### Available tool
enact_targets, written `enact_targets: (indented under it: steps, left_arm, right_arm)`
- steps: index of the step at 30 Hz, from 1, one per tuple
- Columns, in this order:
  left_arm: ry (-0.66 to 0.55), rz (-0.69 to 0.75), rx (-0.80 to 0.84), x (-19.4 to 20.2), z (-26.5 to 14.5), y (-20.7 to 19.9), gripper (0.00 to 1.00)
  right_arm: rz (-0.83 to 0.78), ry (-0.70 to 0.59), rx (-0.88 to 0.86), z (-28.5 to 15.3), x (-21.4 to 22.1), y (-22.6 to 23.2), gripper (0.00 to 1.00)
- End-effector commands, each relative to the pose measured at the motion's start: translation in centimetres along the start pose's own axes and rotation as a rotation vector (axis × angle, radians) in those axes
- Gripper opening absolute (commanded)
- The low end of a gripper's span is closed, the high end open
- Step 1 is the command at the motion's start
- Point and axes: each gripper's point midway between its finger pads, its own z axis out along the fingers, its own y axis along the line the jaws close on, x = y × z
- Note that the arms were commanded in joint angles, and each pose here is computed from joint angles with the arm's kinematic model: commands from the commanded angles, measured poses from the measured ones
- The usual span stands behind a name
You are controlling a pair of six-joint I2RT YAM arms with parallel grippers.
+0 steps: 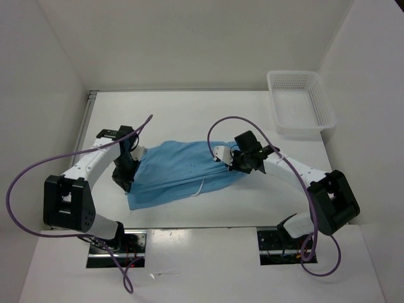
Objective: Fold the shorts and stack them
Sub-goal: Fold the shorts
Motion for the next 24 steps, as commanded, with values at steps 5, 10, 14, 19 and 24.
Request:
enact_targets:
  steps: [5, 10, 14, 19, 24]
  left_arm:
    - [0.103, 0.009, -0.007, 2.1, -0.2, 0.1, 0.47]
    - [-0.07, -0.038, -0.072, -2.6, -2.5, 2.2, 0.7]
    - [-0.288, -0.135, -0.127, -10.2, -3.2, 6.1, 0.64]
    - [-0.416, -0.122, -0.025, -17.7, -1.8, 5.8, 0.52]
    - [-0.392, -0.083, 0.018, -20.3, 1.7, 4.5, 0.52]
  right_arm:
    - [-0.023, 0.03, -0.029, -1.0, 1.1, 1.3, 0.74]
    - [0.069, -0.018, 0.065, -2.3, -0.9, -1.0, 0.83]
    - [0.233, -0.155, 0.058, -3.5, -4.8, -2.0, 0.76]
    - [0.327, -0.215, -0.034, -3.5, -6.3, -0.9, 0.55]
    - [0.249, -0.12, -0.06, -1.9, -3.2, 1.0, 0.5]
